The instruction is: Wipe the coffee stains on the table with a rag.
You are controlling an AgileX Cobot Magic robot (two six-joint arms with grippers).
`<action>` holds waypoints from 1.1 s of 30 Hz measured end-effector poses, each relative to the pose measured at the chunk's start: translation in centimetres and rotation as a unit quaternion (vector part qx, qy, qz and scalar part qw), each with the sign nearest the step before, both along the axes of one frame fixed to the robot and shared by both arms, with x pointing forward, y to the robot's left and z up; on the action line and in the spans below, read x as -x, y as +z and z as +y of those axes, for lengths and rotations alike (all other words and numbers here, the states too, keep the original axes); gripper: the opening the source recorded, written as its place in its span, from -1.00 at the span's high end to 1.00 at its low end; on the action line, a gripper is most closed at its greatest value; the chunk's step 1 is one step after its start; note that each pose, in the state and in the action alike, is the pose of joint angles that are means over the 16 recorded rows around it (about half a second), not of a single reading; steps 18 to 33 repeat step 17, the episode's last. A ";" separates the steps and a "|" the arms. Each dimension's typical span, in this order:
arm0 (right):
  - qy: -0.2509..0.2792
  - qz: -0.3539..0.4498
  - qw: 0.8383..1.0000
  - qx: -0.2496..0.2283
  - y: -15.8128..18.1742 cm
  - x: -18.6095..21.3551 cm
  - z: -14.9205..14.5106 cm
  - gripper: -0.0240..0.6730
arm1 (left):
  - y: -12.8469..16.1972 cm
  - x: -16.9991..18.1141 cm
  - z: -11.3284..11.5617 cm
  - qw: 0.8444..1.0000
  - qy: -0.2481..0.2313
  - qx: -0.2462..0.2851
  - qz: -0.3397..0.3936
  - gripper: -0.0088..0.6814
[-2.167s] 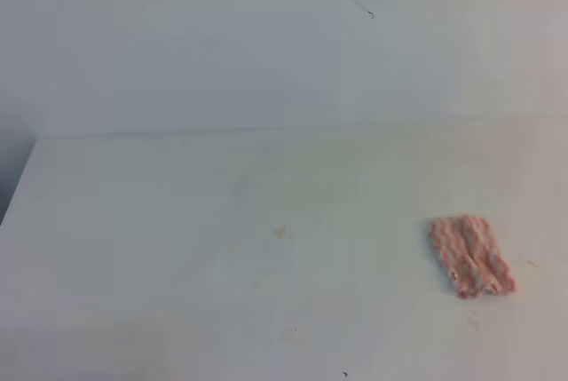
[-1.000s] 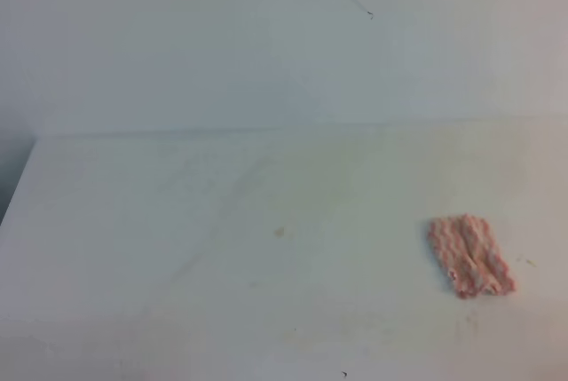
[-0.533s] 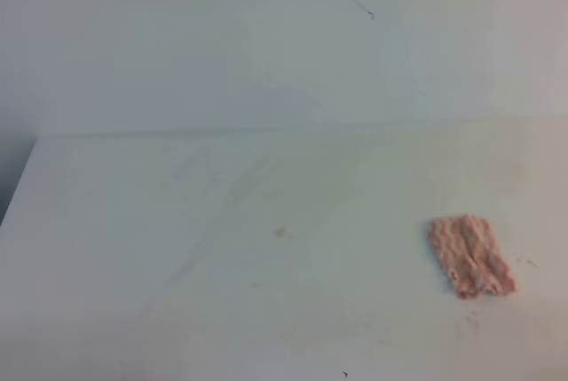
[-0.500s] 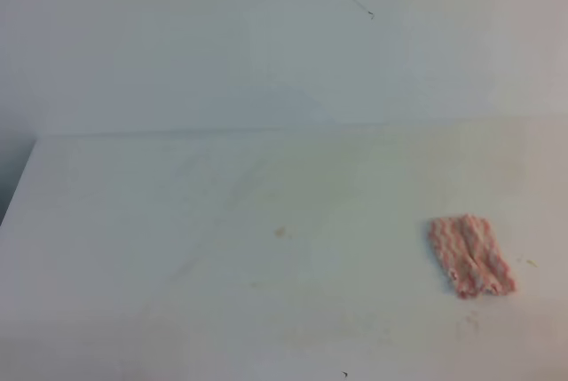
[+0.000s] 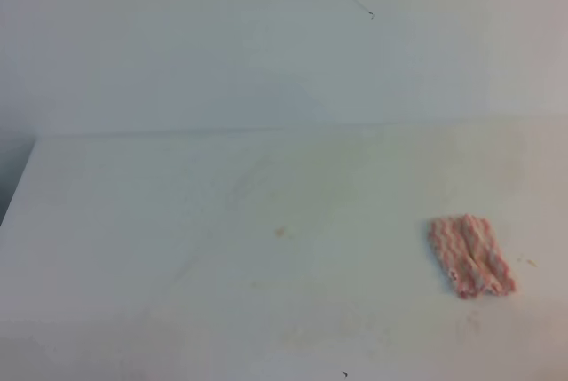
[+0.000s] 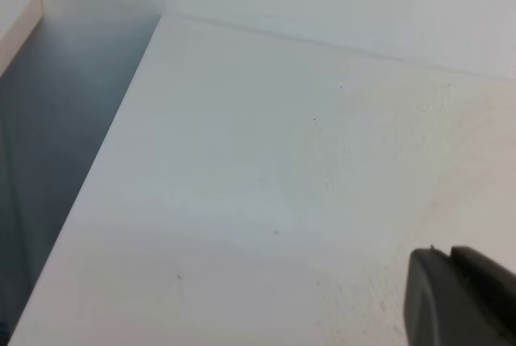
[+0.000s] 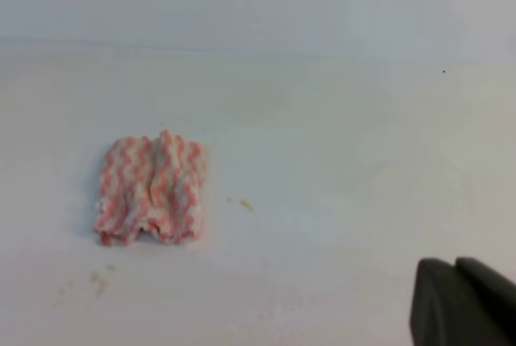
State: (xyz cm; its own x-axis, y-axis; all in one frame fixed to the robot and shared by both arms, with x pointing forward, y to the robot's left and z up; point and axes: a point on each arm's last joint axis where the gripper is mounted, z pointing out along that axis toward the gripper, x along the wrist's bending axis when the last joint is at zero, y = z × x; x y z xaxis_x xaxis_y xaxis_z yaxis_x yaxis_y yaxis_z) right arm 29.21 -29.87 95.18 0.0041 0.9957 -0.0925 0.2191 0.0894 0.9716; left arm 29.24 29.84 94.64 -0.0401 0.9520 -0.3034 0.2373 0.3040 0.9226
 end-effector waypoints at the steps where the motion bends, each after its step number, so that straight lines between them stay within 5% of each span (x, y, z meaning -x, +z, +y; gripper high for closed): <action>1: 0.000 0.000 1.000 0.000 0.0 0.0 0.0 0.94 | 0.0 0.0 0.0 1.000 0.000 0.000 0.000 0.98; 33: 0.000 0.000 1.000 0.000 0.0 0.0 0.0 0.94 | 0.0 0.0 0.0 1.000 0.000 0.000 0.000 0.98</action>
